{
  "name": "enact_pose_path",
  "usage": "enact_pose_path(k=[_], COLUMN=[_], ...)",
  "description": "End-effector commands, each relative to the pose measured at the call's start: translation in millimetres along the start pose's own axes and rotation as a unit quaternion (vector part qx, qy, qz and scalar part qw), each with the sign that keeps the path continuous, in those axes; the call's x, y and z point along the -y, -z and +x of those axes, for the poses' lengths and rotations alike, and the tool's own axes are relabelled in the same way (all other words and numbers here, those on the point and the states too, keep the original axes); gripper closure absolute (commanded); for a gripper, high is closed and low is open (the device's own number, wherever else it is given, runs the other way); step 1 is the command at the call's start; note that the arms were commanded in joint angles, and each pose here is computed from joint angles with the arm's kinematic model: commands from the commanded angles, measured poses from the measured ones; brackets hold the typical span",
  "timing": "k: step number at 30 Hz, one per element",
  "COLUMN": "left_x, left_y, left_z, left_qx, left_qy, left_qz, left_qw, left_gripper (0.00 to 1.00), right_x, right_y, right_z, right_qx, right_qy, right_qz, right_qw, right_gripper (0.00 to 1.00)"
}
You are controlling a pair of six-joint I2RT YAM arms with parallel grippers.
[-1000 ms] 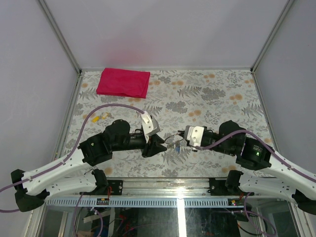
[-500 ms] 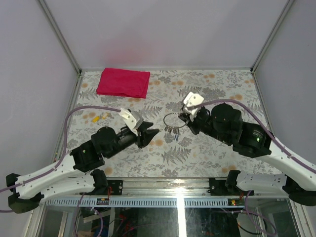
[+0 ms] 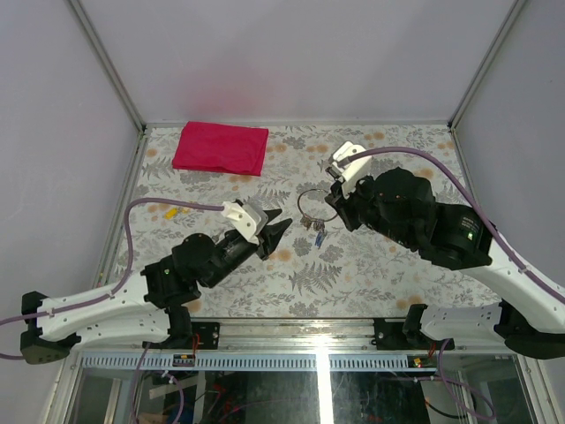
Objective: Put the keys on the keyring
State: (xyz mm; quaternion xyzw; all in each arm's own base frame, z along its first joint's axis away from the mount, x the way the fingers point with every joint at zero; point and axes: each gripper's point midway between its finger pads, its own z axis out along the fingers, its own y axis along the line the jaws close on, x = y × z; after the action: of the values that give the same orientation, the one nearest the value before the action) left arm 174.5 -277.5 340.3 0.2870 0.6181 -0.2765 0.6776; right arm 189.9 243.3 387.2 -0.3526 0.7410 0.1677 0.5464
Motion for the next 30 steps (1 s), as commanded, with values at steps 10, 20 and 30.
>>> enact_pose_path(k=[10, 20, 30], left_x=[6, 12, 11], left_y=[-10, -11, 6], left_z=[-21, -13, 3], left_qx=[0.044, 0.028, -0.002], left_qy=[-0.005, -0.003, 0.037], left_qz=[-0.007, 0.005, 0.012], left_qw=[0.999, 1.000, 0.999], left_gripper=[0.69, 0.65, 0.55], right_x=[4, 5, -8], right_y=[9, 9, 10], right_z=[-22, -19, 5], right_qx=[0.026, 0.022, 0.034], right_qy=[-0.031, -0.029, 0.001], right_qz=[0.007, 0.011, -0.031], right_qw=[0.999, 0.999, 0.999], right_gripper=[0.97, 0.97, 0.94])
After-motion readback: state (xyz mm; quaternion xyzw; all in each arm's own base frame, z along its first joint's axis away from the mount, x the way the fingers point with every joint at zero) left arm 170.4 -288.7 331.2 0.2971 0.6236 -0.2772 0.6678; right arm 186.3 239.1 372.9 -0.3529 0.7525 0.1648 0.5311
